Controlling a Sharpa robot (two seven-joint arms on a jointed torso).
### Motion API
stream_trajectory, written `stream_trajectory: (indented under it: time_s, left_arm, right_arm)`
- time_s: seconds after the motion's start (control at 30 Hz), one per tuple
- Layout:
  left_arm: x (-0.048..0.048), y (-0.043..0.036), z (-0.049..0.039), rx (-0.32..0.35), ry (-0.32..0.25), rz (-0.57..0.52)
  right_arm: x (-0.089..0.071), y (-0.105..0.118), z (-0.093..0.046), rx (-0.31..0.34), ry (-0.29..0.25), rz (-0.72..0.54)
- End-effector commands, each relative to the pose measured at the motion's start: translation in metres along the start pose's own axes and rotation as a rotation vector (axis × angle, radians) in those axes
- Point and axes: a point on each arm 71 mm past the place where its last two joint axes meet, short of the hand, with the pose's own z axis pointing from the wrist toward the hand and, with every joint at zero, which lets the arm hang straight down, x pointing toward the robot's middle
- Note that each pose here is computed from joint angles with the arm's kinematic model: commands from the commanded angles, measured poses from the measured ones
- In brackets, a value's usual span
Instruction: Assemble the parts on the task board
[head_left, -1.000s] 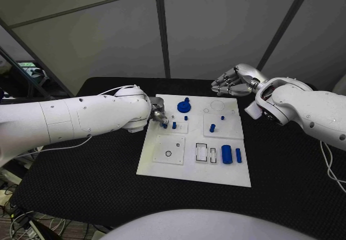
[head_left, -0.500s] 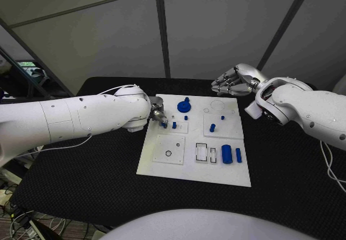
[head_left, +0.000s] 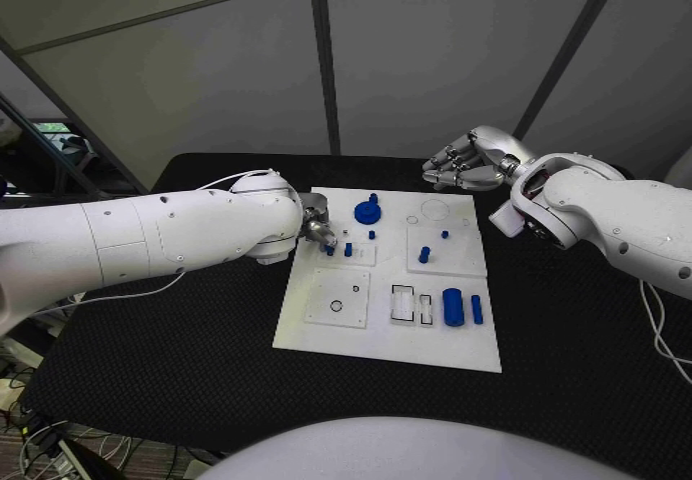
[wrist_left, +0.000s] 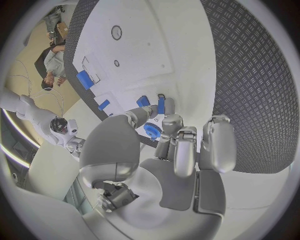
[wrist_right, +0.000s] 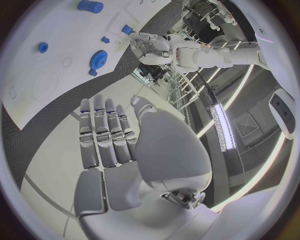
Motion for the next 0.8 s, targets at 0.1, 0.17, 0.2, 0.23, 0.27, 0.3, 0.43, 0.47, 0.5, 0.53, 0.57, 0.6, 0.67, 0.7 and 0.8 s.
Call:
stream_trajectory:
  time_s: [0.1, 0.17, 0.2, 0.23, 0.27, 0.3, 0.43, 0.47, 0.5, 0.53, 0.57, 0.6, 0.67, 0.7, 0.8]
  left_arm:
    - [0.0030, -0.0012, 0.0001, -0.004, 0.002, 0.002]
    - [0.0033, -0.0015, 0.0002, -0.003, 0.003, 0.003]
    - [0.0034, -0.0015, 0.0002, -0.003, 0.003, 0.003]
    - [0.0035, -0.0015, 0.0003, -0.004, 0.003, 0.003]
    - [0.0035, -0.0014, 0.0004, -0.004, 0.004, 0.003]
    - [0.0037, -0.0012, 0.0006, -0.005, 0.005, 0.004]
    - [0.0041, -0.0007, 0.0009, -0.007, 0.011, 0.009]
    - [0.0042, -0.0006, 0.0009, -0.007, 0.011, 0.012]
    - [0.0043, -0.0006, 0.0008, -0.007, 0.010, 0.017]
    - [0.0044, -0.0007, 0.0008, -0.007, 0.008, 0.024]
    - [0.0046, -0.0007, 0.0007, -0.006, 0.007, 0.029]
    - [0.0048, -0.0006, 0.0007, -0.006, 0.006, 0.034]
    - [0.0052, -0.0006, 0.0007, -0.006, 0.006, 0.043]
    - [0.0054, -0.0006, 0.0007, -0.006, 0.005, 0.047]
    - [0.0062, -0.0005, 0.0006, -0.006, 0.007, 0.057]
  right_arm:
    - [-0.0005, 0.0014, 0.0001, -0.009, 0.004, -0.001]
    - [-0.0005, 0.0013, 0.0002, -0.009, 0.003, -0.001]
    - [-0.0005, 0.0013, 0.0002, -0.009, 0.003, -0.001]
    - [-0.0005, 0.0014, 0.0002, -0.009, 0.004, -0.001]
    - [-0.0005, 0.0014, 0.0002, -0.009, 0.004, -0.001]
    - [-0.0004, 0.0015, 0.0003, -0.010, 0.004, -0.001]
    - [-0.0004, 0.0015, 0.0003, -0.010, 0.004, -0.001]
    - [-0.0004, 0.0014, 0.0003, -0.010, 0.004, -0.001]
    - [-0.0004, 0.0014, 0.0003, -0.010, 0.004, -0.001]
    - [-0.0004, 0.0014, 0.0003, -0.010, 0.004, -0.001]
    - [-0.0004, 0.0014, 0.0003, -0.010, 0.004, -0.001]
    - [-0.0004, 0.0014, 0.0003, -0.009, 0.004, -0.001]
    - [-0.0004, 0.0013, 0.0003, -0.009, 0.004, -0.001]
    - [-0.0004, 0.0013, 0.0003, -0.009, 0.004, -0.001]
    - [-0.0004, 0.0013, 0.0004, -0.010, 0.004, -0.001]
